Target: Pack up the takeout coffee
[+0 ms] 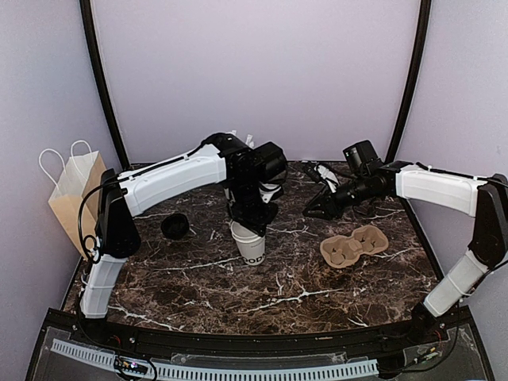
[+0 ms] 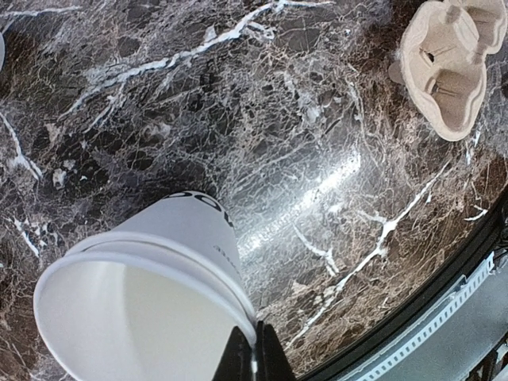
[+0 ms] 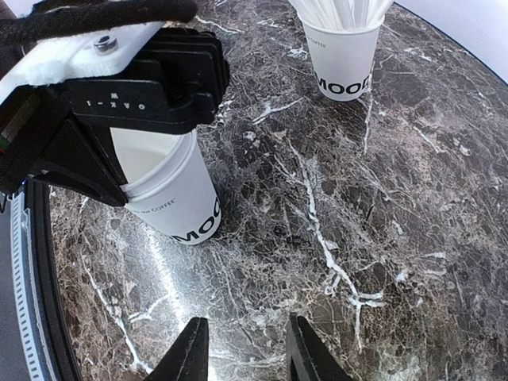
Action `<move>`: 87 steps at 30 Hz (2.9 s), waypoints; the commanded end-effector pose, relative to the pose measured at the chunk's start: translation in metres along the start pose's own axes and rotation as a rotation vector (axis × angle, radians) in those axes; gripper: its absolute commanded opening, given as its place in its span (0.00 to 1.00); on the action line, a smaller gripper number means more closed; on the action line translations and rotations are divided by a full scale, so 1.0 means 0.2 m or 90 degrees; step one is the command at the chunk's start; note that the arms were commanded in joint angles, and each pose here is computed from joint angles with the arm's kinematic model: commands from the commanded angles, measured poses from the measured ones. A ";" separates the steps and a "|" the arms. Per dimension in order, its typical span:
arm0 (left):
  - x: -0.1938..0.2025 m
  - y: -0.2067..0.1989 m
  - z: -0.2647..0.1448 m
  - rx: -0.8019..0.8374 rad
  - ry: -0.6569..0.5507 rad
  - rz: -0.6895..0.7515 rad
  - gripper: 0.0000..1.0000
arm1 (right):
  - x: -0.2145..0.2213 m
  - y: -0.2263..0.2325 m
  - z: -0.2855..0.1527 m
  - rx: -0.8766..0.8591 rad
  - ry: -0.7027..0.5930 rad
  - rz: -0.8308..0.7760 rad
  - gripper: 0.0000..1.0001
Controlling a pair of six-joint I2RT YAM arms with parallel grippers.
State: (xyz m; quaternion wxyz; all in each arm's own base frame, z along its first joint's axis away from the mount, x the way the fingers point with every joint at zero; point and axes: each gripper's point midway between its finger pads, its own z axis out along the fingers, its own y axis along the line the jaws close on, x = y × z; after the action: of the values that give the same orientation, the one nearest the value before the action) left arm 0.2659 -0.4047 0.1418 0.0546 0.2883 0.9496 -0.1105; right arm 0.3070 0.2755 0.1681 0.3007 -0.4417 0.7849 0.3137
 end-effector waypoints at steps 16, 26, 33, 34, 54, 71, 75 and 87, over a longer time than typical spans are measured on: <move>-0.17 -0.13 -0.34 0.112 -0.265 -0.014 0.00 | -0.17 0.19 0.15 -0.202 0.009 0.268 0.54; -0.14 -0.15 -0.37 0.169 -0.323 -0.022 0.00 | -0.25 0.26 0.16 -0.257 -0.002 0.271 0.66; -0.13 -0.19 -0.36 0.192 -0.322 -0.009 0.00 | -0.26 0.32 0.20 -0.272 0.000 0.269 0.73; -0.14 -0.20 -0.37 0.195 -0.325 -0.007 0.00 | -0.25 0.32 0.21 -0.269 0.005 0.275 0.73; -0.15 -0.22 -0.65 0.202 -0.422 -0.005 0.00 | 0.30 -0.15 0.50 0.005 0.202 0.419 0.77; -0.07 -0.07 -0.90 0.058 -0.402 0.020 0.00 | -0.20 0.02 0.12 -0.137 0.030 0.243 0.75; 0.07 0.06 -0.84 -0.026 -0.316 0.044 0.00 | -0.23 0.08 0.00 -0.123 0.016 0.121 0.69; 0.47 0.18 -0.32 -0.036 -0.093 0.019 0.00 | 0.00 0.27 -0.01 -0.048 0.136 -0.250 0.41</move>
State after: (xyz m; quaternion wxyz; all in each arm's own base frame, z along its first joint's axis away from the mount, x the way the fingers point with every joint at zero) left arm 0.2245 -0.3153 0.1842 0.1494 0.2930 0.9417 -0.0711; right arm 0.2720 0.3010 0.2085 0.2706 -0.5501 0.7271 0.3092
